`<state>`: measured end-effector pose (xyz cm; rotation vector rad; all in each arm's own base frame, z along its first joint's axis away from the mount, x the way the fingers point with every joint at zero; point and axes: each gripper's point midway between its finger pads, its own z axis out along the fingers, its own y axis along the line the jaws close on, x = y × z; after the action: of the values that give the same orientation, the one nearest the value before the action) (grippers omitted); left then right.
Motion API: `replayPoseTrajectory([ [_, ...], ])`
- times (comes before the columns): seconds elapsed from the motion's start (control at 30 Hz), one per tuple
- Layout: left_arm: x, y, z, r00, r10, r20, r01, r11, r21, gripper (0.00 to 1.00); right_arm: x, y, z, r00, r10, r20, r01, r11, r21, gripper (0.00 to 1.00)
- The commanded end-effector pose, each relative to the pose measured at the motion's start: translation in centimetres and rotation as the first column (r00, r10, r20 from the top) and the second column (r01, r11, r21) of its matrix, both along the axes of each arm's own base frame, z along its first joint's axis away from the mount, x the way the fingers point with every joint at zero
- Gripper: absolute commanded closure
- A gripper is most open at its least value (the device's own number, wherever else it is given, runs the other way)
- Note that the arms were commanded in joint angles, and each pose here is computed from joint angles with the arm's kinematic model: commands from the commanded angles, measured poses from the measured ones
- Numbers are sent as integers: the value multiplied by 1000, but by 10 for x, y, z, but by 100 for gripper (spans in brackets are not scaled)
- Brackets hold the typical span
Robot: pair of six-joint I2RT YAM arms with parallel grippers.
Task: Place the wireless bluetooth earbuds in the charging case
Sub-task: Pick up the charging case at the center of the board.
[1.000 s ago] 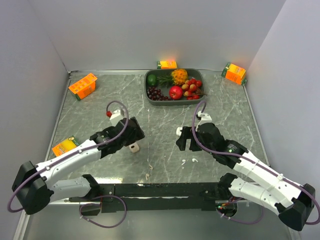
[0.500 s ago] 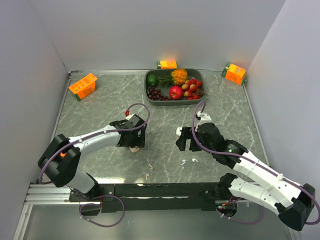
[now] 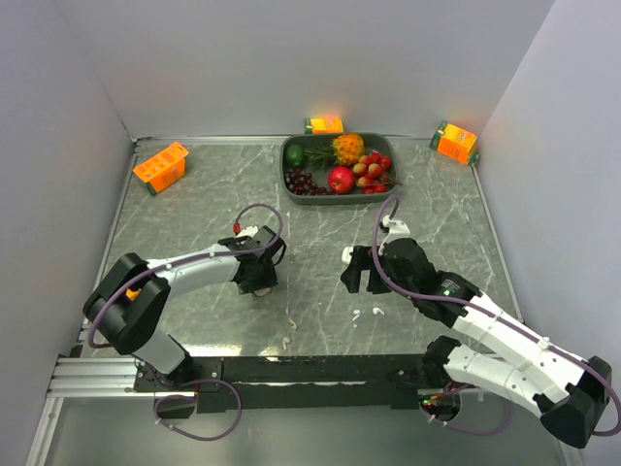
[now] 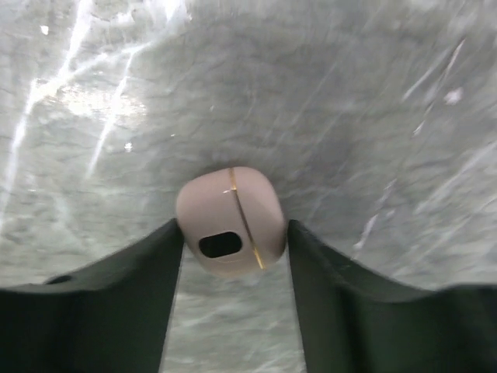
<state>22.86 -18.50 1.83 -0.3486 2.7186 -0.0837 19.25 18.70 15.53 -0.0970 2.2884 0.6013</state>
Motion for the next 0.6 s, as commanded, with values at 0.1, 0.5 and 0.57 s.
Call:
replayPoseTrajectory([
  [0.1,6,-32,-11,983,177,-52,-183,973,-140,72,1,1,6,1000,0,26,0,1000,21,2],
  [0.5,26,-34,-10,734,670,-112,-674,699,-239,99,-2,2,6,1000,1,16,-1,1000,29,2],
  [0.57,33,-31,-8,703,703,-111,-706,669,-234,99,-2,2,6,1000,3,14,-4,1000,31,2],
])
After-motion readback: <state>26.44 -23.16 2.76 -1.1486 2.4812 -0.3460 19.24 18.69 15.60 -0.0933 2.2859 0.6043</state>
